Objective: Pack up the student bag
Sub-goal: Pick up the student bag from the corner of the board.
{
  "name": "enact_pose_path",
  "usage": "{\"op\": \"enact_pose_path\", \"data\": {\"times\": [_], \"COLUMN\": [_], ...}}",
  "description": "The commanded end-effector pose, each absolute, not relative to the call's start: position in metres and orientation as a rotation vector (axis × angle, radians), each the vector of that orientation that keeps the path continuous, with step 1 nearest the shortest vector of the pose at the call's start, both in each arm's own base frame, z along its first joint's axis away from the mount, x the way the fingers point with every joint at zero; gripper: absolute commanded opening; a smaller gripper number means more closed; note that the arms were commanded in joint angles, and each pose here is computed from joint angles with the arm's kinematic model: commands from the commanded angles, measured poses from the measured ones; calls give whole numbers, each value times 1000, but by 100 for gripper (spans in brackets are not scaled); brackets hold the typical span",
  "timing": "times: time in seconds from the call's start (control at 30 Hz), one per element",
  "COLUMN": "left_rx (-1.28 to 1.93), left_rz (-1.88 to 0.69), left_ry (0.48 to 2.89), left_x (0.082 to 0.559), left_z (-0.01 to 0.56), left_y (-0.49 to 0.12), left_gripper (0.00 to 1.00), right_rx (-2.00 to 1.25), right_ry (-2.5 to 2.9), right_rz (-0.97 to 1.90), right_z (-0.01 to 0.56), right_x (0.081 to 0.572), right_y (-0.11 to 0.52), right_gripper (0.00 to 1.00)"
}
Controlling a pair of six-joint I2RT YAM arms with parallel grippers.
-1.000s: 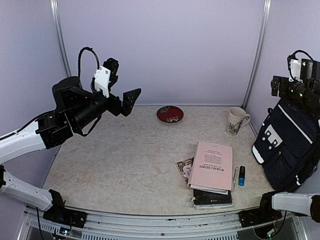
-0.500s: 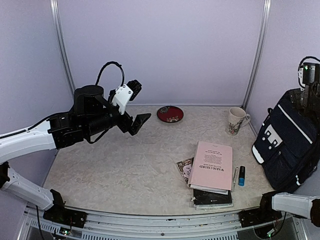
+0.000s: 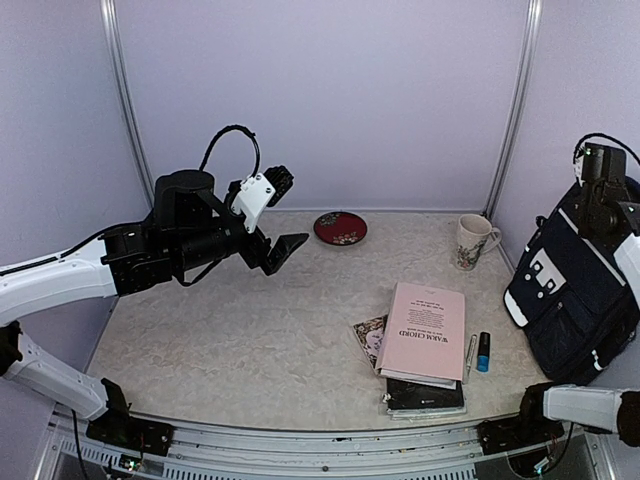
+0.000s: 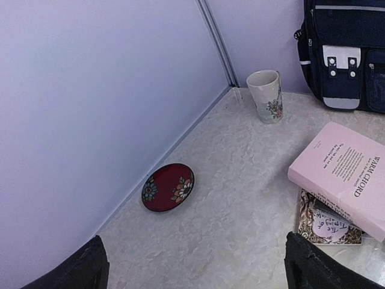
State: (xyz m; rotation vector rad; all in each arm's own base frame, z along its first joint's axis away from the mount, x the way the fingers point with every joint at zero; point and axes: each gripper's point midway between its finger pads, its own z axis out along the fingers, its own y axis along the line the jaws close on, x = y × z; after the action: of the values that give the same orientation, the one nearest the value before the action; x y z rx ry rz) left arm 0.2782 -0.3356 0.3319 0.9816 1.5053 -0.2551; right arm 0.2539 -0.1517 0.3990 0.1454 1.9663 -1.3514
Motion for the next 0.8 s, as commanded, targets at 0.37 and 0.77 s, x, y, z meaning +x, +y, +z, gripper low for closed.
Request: {"op": "enact_pose_path", "data": {"times": [0.37,0.77], "left_rx": [978,959], "left_rz": [-261,-350], "left_ry": [1451,1458], "left_x": [278,276], "left_z": [346,354], "left_y": [-339,-343], "left_gripper": [99,99], "right_rx": [90,-148], "right_ry": [1806,1287], "right_rz": [-1131,-731], "right_z": [443,597], "right_x": [249,231], "right_y": [-126,-51], "right_gripper": [0,0]}}
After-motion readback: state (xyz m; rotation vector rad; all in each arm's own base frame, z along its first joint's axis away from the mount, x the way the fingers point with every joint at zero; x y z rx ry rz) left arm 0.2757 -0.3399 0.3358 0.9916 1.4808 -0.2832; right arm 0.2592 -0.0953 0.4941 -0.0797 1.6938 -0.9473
